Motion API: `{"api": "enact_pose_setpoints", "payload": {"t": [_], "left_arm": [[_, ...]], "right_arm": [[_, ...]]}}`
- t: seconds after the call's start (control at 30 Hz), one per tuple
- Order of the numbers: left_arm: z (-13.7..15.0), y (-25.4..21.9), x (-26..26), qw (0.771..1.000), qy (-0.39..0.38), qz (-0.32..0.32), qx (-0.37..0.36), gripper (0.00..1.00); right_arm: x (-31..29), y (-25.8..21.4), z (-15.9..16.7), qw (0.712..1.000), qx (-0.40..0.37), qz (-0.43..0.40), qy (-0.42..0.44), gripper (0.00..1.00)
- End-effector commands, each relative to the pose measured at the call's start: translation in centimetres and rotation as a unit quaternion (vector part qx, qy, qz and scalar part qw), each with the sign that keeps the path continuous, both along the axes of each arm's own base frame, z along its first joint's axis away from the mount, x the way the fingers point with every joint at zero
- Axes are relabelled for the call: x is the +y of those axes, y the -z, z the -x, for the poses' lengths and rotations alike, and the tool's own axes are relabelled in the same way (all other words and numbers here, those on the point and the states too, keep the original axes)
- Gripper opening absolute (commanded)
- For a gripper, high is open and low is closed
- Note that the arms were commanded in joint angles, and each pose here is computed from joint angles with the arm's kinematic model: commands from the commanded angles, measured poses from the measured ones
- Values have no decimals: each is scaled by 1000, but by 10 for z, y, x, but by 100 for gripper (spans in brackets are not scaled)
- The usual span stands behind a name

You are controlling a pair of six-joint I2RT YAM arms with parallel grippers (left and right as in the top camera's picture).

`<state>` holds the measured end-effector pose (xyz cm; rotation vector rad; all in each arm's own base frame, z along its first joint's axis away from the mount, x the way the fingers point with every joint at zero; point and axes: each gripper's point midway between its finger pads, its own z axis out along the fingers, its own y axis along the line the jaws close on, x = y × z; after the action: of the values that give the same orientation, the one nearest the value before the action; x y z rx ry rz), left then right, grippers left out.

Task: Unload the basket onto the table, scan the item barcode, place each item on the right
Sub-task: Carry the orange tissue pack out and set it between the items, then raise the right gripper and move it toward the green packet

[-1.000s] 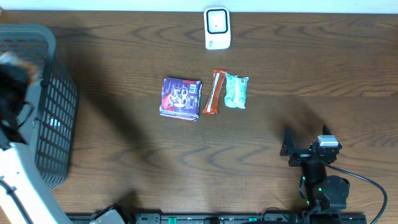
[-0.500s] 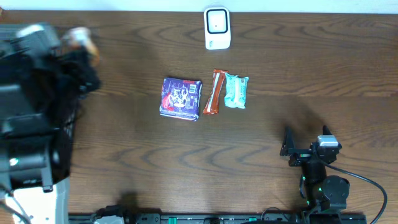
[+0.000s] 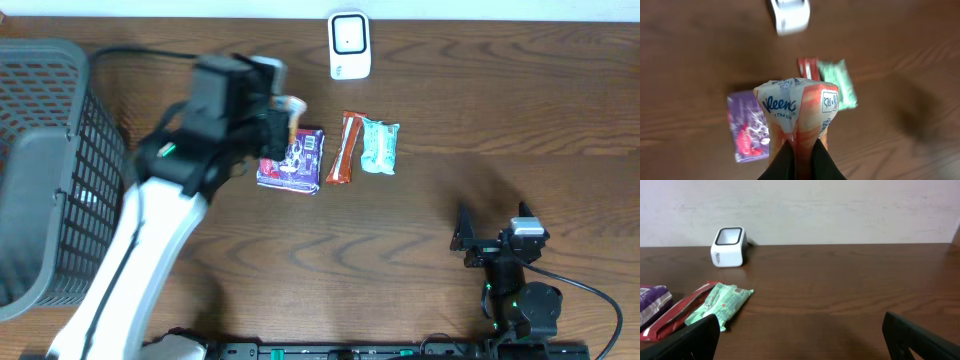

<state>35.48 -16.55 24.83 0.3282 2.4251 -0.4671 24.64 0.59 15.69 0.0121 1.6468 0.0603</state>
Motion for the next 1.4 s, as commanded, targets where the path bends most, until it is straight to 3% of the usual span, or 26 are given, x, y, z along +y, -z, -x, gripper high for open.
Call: {"api": "enact_pose_setpoints", "payload": {"t": [0.0, 0.2, 0.27, 0.33, 0.4, 0.47, 0.5, 0.6, 0.73, 0.83, 0.97, 1.17, 1.2, 1.27, 1.37], "left_arm": [[-14, 50, -15, 998, -10, -9, 59, 7], [-46, 100, -46, 992, -52, 42, 109, 8], [-51, 111, -51, 991, -55, 46, 115, 22], [-51, 113, -52, 990, -57, 46, 118, 47], [-51, 108, -51, 991, -58, 48, 113, 61], [-52, 95, -50, 992, -58, 54, 100, 81], [-52, 80, -48, 993, -58, 62, 86, 82], [-51, 43, -39, 994, -63, 81, 47, 98], [-42, -5, 3, 991, -106, 87, -2, 98], [-30, -14, 57, 982, -183, 42, -8, 98], [-2, -1, 107, 968, -249, -11, 38, 98], [38, 29, 128, 952, -267, -52, 137, 98], [44, 31, 128, 950, -267, -57, 149, 98], [52, 35, 129, 947, -266, -64, 166, 98], [52, 35, 129, 947, -266, -64, 166, 98]], "right_arm": [[-1, 1, 0, 1000, 0, -5, 2, 99], [-1, 1, 0, 1000, 0, -5, 2, 99], [-1, 1, 0, 1000, 0, -5, 2, 99], [-1, 1, 0, 1000, 0, -5, 2, 99], [-1, 1, 0, 1000, 0, -5, 2, 99], [-1, 1, 0, 1000, 0, -5, 2, 99], [-1, 1, 0, 1000, 0, -5, 2, 99], [-1, 1, 0, 1000, 0, -5, 2, 99], [-1, 1, 0, 1000, 0, -5, 2, 99], [-1, 1, 0, 1000, 0, -5, 2, 99], [-1, 1, 0, 1000, 0, -5, 2, 99], [0, -5, 0, 1000, -10, -7, -1, 99], [7, -9, 0, 999, -17, -24, -21, 99], [65, -17, 15, 971, -3, -147, -186, 99], [123, -17, 58, 890, 79, -250, -374, 99]]}}
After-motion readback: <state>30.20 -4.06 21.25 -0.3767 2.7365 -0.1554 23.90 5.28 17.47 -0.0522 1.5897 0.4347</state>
